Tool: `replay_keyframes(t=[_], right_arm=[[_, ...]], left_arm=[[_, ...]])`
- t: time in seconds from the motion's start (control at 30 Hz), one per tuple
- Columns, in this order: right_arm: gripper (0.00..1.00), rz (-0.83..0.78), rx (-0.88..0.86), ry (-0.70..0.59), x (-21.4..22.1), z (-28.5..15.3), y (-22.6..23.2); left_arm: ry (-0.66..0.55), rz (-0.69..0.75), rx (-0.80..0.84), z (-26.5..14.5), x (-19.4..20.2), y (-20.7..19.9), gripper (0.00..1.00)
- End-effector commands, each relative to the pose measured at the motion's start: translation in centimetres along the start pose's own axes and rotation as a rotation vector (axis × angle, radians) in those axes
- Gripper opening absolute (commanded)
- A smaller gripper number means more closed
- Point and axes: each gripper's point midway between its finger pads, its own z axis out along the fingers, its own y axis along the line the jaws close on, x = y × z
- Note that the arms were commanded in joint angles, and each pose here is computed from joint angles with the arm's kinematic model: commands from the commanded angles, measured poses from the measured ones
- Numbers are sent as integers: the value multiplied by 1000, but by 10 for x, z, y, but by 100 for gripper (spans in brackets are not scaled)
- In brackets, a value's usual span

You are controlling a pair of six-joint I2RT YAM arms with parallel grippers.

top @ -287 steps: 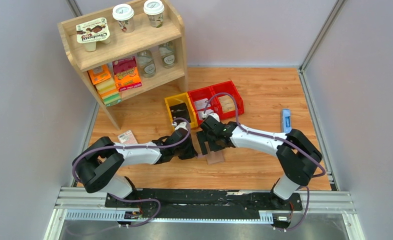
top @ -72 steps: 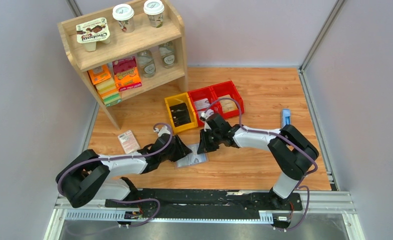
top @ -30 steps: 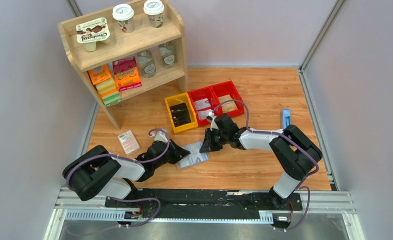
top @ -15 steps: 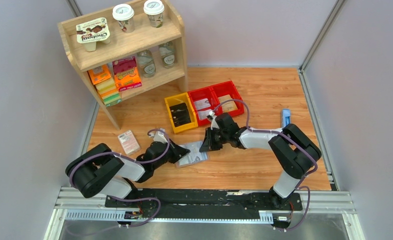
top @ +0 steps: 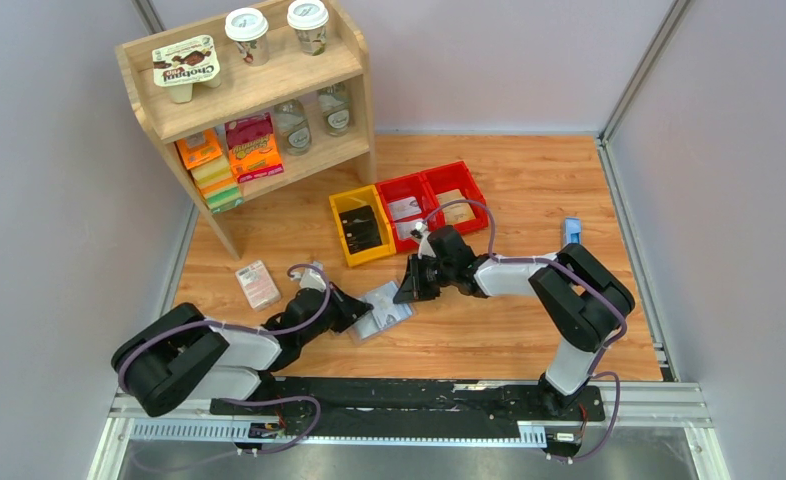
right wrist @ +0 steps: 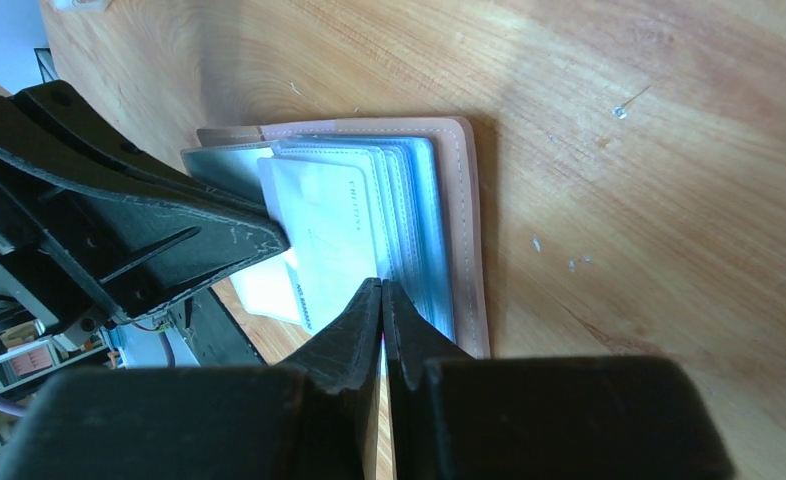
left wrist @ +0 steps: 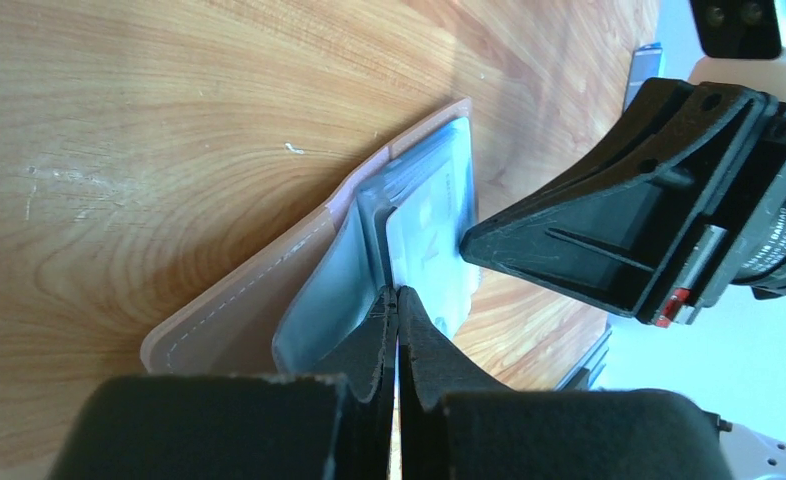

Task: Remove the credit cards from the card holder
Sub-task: Remove the credit card from the card holder.

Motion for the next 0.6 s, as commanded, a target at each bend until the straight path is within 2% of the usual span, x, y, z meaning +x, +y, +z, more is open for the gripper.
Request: replay_keyframes(t=[0.0, 0.2, 0.43, 0.57], right_arm=[[8, 42, 216, 46, 24, 3, -59], [8, 35, 204, 46, 23, 4, -57], [8, 26, 179, 33, 17, 3, -48], [9, 20, 157, 30, 15, 2, -43]], left_arm=[[-29, -6, -63, -11, -2, 22, 0], [-39, 15, -144, -26, 0, 47, 2], [-69, 21, -166, -34, -5, 54, 1], [-74, 23, -166, -35, -6, 54, 5]])
